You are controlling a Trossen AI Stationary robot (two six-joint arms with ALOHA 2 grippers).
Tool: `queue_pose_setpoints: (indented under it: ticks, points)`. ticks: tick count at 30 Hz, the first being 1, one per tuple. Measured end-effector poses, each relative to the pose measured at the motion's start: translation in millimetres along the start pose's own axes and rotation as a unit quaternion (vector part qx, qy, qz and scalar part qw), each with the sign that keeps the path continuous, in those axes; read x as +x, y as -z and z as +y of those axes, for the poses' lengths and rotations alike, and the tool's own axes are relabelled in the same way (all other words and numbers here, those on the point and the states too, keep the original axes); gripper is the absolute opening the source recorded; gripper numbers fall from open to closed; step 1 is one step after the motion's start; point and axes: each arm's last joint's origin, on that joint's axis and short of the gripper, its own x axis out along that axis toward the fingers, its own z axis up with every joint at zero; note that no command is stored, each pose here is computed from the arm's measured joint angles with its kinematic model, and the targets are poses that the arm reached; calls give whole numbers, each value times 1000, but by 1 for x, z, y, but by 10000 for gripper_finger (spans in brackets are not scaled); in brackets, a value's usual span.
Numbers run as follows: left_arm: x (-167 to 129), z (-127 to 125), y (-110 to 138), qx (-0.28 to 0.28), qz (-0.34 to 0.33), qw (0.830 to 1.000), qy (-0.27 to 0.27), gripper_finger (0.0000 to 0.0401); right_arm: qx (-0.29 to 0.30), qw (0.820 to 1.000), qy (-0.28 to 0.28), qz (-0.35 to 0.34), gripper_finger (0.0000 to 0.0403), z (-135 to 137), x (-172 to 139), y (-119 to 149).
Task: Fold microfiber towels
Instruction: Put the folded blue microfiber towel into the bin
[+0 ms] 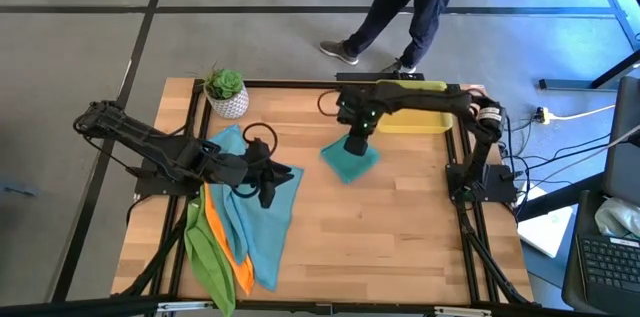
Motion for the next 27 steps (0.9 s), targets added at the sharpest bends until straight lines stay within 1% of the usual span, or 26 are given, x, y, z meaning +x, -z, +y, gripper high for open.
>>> queue_pose_setpoints:
  ticks: [5,8,12,14,16,22,27]
  points:
    - [0,0,1,9,2,1000,-1,98,10,1000,15,0,6,-20,-24,-5]
    - [0,0,0,10,2,1000,-1,98,39,998,40,3,6,-43,-31,-2]
    - [0,0,1,10,2,1000,0,98,96,994,48,29,6,-77,-39,11]
    - [0,0,1,10,5,1000,3,98,114,992,48,41,6,-91,-45,18]
    - [0,0,1,10,6,1000,4,98,121,991,51,31,6,-101,-55,24]
    - [0,0,1,23,8,1000,6,98,171,983,70,-3,6,-134,-85,44]
    - [0,0,1,23,8,1000,6,98,198,975,101,-5,6,-161,-98,61]
